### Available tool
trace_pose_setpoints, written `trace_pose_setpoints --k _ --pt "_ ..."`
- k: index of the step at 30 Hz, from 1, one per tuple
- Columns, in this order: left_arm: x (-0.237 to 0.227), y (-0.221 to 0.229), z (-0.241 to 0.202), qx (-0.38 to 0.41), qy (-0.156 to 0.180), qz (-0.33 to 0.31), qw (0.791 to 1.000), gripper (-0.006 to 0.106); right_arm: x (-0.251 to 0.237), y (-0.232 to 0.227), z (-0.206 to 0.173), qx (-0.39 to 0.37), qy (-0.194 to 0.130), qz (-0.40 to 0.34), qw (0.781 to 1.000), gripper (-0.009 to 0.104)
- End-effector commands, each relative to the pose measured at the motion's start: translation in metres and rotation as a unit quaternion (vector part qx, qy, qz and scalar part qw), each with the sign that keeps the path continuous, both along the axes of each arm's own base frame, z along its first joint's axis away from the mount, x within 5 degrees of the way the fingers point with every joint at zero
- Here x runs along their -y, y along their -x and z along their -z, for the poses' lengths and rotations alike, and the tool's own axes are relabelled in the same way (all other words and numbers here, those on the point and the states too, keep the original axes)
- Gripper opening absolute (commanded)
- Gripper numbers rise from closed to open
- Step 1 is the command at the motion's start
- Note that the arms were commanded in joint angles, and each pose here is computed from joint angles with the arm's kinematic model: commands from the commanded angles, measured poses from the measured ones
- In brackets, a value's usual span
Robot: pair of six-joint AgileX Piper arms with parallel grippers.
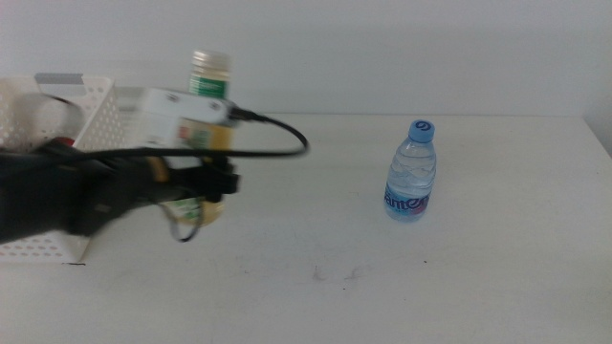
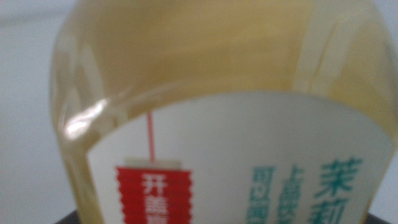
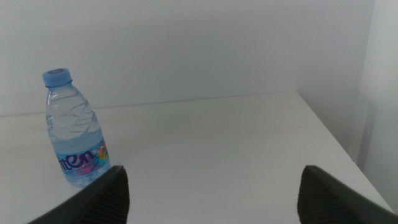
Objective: Use arms to grab the bottles and put them into the dustbin to the left of the table.
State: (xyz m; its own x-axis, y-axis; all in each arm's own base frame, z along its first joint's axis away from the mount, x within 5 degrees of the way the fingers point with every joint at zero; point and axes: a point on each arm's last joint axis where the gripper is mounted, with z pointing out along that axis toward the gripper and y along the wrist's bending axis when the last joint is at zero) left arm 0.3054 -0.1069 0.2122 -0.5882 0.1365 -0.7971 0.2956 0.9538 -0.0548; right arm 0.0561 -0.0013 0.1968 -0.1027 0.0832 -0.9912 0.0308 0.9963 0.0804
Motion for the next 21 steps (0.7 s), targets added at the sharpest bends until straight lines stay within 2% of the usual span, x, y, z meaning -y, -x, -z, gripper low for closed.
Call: trace_pose_setpoints --k 1,6,10,13,16,21 --pt "-0.010 0.032 -0.038 -0.030 0.014 -0.036 0.999 -0.002 0.000 0.000 0.000 0.004 0.006 0.003 1.000 0.088" --pt "-0.037 0.065 -0.099 -0.082 -0.045 -0.062 0.994 -0.002 0.000 0.000 0.000 0.004 0.006 0.003 1.000 0.088" --pt "-0.071 0.057 -0.144 -0.093 -0.086 -0.057 0.990 -0.002 0.000 0.000 0.000 0.004 0.006 0.003 1.000 0.088" --pt "-0.105 0.043 -0.161 -0.126 -0.108 -0.080 0.983 -0.002 0.000 0.000 0.000 0.004 0.006 0.003 1.000 0.088" --pt "-0.143 0.020 -0.162 -0.152 -0.108 -0.103 0.977 -0.002 0.000 0.000 0.000 0.004 0.006 0.003 1.000 0.088" --pt "-0.175 -0.015 -0.146 -0.168 -0.078 -0.092 0.978 -0.002 0.000 0.000 0.000 0.004 0.006 0.003 1.000 0.088"
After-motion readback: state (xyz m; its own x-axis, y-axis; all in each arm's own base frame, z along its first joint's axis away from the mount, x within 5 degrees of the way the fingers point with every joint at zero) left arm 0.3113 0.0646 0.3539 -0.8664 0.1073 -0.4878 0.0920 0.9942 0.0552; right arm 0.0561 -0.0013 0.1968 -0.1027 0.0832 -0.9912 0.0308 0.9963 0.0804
